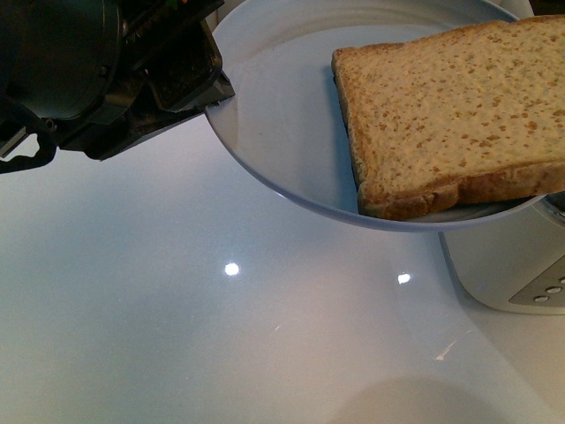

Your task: Left arm holds plate, right arm toasts bread

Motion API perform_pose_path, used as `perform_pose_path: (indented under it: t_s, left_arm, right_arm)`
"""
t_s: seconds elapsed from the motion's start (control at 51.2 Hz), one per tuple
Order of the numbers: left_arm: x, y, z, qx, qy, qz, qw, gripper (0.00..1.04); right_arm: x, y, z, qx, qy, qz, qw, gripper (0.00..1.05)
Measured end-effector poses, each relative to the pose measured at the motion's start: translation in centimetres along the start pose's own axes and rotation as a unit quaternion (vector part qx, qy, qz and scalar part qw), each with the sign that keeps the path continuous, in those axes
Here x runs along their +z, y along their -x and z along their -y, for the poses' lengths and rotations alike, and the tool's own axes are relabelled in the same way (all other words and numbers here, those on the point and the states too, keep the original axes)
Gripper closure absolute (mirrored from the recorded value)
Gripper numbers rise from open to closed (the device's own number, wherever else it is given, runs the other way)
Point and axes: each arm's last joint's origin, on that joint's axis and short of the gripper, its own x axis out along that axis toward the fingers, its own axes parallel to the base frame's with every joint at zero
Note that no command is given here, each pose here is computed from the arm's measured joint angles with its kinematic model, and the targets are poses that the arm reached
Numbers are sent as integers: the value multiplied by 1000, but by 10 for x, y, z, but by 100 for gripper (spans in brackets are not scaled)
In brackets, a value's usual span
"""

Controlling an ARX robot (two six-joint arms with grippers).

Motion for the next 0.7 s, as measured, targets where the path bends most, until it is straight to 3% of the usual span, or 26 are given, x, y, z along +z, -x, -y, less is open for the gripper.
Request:
perform_pose_path:
  t_s: [0.156,0.234,0.332,0.703]
  left_arm:
    - [0,0,0,0,0,0,1000,102]
    - [0,0,0,0,0,0,1000,102]
    - [0,0,0,-2,0,-1,1000,102]
    - [0,0,0,-1,0,0,1000,102]
  right_arm:
    - [0,0,0,0,0,-1,1000,9]
    - [-1,-1,0,-9,-16,-116,993,9]
    - [-9,-1,0,-15,-24,-247,969,9]
    - [-2,-4,5,-14,-65,-262,963,9]
